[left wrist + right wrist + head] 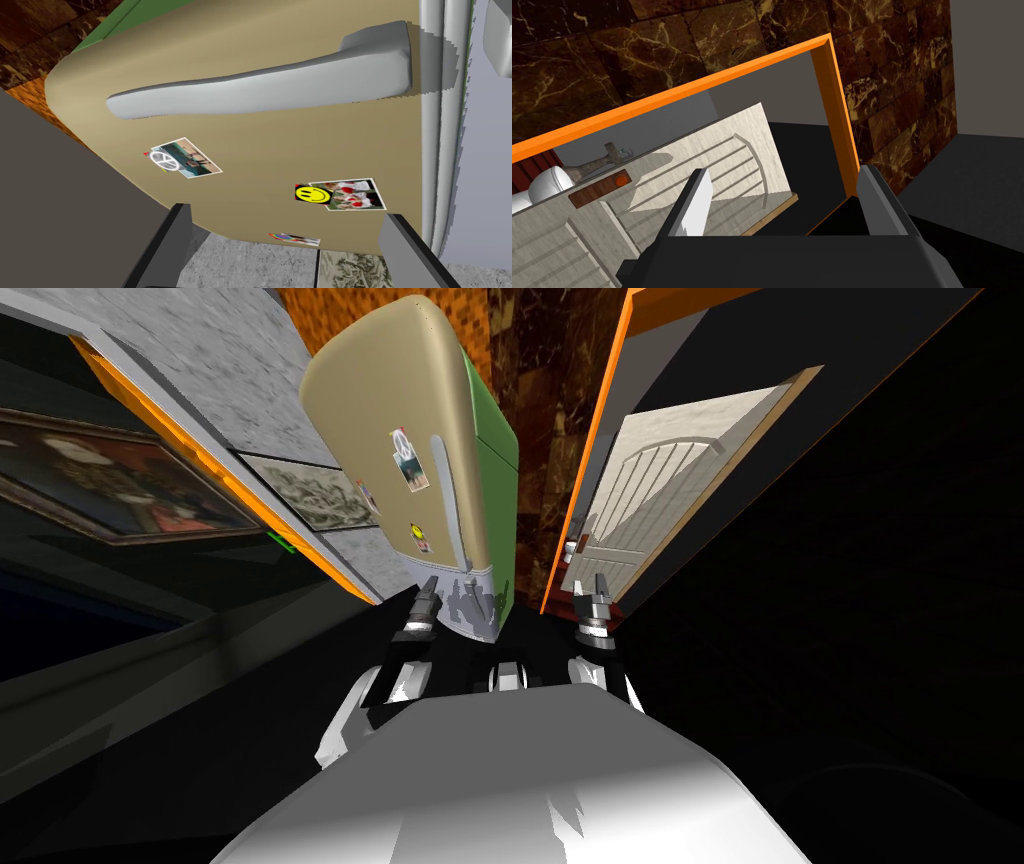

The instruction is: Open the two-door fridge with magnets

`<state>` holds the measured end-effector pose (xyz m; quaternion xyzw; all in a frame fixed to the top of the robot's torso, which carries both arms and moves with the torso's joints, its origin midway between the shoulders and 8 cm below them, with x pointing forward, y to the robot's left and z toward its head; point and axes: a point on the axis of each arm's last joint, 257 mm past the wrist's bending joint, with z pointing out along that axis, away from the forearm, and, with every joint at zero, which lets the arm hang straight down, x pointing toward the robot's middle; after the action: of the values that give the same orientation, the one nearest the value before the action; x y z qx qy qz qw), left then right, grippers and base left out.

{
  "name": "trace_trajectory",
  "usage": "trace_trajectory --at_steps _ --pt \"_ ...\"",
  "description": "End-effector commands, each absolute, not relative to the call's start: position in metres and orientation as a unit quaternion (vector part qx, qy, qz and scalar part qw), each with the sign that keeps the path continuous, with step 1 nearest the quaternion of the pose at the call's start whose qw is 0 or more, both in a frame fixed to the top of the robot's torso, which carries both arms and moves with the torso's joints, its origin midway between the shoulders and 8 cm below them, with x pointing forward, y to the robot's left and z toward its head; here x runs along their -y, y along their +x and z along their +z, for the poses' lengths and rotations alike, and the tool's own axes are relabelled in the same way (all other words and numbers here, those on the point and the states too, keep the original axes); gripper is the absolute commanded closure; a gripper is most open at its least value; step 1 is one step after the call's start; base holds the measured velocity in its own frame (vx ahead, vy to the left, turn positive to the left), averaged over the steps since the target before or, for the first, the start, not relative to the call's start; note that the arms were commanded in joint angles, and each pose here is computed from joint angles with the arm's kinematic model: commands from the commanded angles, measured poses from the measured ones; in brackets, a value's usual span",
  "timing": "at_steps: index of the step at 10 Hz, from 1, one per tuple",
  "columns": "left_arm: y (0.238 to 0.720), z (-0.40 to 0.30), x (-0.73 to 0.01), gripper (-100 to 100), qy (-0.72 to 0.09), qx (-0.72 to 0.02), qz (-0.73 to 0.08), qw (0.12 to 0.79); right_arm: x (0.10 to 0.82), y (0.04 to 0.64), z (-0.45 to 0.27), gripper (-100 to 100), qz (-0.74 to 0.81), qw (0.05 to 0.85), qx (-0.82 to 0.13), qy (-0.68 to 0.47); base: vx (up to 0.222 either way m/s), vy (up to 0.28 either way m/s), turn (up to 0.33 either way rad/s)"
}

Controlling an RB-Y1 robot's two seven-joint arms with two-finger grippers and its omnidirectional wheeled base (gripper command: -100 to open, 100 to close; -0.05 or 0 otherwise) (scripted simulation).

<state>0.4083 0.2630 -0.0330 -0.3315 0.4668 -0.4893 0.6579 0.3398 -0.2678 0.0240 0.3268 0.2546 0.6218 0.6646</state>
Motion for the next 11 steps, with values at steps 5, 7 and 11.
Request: trace_trajectory --at_steps 5,7,11 --pt "0.419 -0.051 -0.267 -100 -0.342 -0.510 -0.452 0.647 0.268 0.340 0.024 0 0.622 0.665 -0.255 0.327 0.069 -0.010 -0.042" --pt "0.422 -0.057 -0.269 -100 -0.344 -0.525 -0.438 0.644 0.268 0.340 0.024 0 0.622 0.665 -0.255 0.327 0.085 -0.010 -0.043" --pt "0.427 -0.070 -0.275 -100 -0.349 -0.555 -0.406 0.636 0.268 0.340 0.024 0 0.622 0.665 -0.255 0.327 0.086 -0.013 -0.052"
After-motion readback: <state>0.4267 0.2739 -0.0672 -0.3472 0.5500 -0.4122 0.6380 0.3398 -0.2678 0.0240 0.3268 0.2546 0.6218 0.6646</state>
